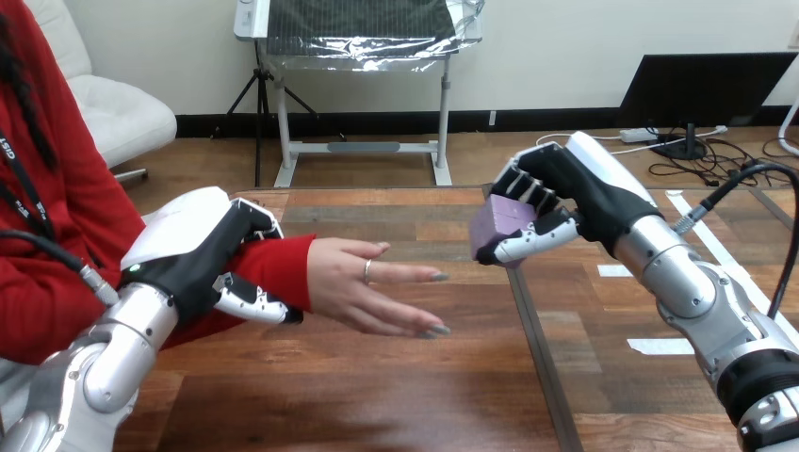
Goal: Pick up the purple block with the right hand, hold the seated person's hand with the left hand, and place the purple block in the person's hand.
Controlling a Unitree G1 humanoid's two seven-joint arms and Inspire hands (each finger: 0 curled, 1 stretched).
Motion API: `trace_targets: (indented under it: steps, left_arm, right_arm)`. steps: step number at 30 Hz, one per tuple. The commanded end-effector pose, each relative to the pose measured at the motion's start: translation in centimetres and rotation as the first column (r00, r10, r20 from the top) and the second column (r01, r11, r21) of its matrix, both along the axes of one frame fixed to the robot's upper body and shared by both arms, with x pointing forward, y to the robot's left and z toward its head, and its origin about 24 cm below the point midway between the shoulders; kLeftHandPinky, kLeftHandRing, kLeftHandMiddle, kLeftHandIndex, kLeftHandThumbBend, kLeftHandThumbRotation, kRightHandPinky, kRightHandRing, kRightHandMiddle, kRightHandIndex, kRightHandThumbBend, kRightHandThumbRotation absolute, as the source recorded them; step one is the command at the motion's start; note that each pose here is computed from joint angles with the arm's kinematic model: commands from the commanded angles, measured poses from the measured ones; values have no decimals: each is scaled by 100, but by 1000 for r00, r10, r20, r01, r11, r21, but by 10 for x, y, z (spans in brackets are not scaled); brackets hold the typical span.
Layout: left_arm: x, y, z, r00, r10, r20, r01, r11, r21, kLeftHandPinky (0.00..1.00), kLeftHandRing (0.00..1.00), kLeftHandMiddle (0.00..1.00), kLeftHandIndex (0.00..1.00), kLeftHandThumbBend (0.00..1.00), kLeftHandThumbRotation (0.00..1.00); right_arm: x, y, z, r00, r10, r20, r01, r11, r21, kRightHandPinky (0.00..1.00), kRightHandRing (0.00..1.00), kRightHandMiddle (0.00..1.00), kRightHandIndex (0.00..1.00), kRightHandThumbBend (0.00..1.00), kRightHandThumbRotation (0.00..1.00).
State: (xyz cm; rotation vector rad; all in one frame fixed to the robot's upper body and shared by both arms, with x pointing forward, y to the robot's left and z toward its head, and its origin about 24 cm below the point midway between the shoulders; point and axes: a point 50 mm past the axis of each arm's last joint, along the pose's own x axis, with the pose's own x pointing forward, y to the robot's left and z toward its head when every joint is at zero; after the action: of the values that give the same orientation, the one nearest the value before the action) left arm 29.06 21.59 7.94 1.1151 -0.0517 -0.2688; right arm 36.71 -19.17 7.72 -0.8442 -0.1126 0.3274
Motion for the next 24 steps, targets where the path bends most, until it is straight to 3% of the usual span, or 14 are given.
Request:
trace_targets:
  steps: [1,24]
  left_arm:
    - [22,-24,62,965,-71,254,85,995,-46,24,30,37,39,80,0]
    - [35,-47,65,960,-80,268,112,988,-106,25,30,37,39,79,0]
  right_arm:
    - [5,21,30,988,72,134,-84,993,88,33,35,42,44,80,0]
    - [-7,49,40,961,185,205,-212,969,124,33,37,42,43,80,0]
